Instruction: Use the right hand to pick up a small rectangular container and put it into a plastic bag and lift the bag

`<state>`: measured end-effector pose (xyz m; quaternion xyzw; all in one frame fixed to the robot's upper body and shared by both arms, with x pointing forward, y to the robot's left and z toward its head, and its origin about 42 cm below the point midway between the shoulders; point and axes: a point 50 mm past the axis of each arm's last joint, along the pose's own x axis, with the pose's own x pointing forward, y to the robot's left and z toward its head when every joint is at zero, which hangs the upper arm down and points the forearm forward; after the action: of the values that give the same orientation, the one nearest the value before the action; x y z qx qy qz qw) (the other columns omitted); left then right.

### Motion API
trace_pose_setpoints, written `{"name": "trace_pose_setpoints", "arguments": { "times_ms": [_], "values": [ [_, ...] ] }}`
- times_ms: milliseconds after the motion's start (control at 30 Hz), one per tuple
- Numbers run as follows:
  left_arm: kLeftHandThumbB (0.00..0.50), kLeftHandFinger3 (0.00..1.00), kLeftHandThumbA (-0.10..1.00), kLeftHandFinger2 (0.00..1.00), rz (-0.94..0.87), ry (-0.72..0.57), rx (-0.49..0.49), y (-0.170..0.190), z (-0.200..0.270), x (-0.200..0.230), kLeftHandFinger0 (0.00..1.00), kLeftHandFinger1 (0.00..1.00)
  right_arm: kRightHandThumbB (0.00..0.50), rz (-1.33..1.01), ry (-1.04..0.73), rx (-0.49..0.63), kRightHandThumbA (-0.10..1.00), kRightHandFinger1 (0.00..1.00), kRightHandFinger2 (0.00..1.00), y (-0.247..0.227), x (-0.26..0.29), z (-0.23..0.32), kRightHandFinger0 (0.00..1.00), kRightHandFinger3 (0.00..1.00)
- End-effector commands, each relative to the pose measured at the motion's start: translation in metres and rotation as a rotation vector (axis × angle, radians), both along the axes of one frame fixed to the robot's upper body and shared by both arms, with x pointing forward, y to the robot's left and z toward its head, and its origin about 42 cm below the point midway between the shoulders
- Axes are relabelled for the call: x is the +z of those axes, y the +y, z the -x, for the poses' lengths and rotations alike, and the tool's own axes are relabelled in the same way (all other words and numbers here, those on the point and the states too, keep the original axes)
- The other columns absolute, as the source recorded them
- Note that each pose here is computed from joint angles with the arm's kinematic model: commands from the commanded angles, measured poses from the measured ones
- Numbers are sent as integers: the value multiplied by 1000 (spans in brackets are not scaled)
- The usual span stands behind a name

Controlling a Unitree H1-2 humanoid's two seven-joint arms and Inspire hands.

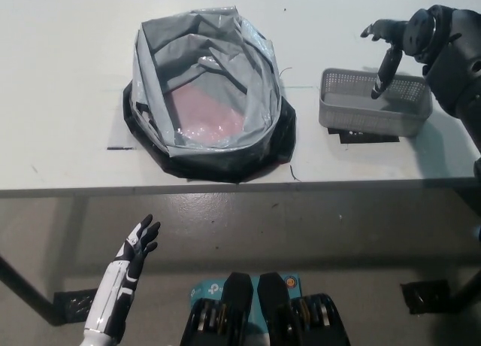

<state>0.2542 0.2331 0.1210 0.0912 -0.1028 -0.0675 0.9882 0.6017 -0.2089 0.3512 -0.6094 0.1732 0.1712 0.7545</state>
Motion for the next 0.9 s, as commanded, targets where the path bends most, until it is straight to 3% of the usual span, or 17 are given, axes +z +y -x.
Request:
{"name": "trace_pose_setpoints", "arguments": {
  "times_ms": [0, 767, 867],
  "values": [
    [194, 1000, 1000, 1000, 4, -56, -13, 1, -1, 11, 1000, 1000, 500, 41, -66, 8, 1000, 1000, 1000, 0, 34, -4, 1000, 1000],
    [161, 1000, 1000, 1000, -14, -39, -22, 1, -3, 14, 1000, 1000, 500, 21, -4, 4, 1000, 1000, 1000, -15, 85, -3, 1000, 1000],
    [156, 1000, 1000, 1000, -26, -40, -20, 1, -3, 13, 1000, 1000, 462, -8, 35, 43, 1000, 1000, 1000, -16, 85, -2, 1000, 1000]
  ]
}}
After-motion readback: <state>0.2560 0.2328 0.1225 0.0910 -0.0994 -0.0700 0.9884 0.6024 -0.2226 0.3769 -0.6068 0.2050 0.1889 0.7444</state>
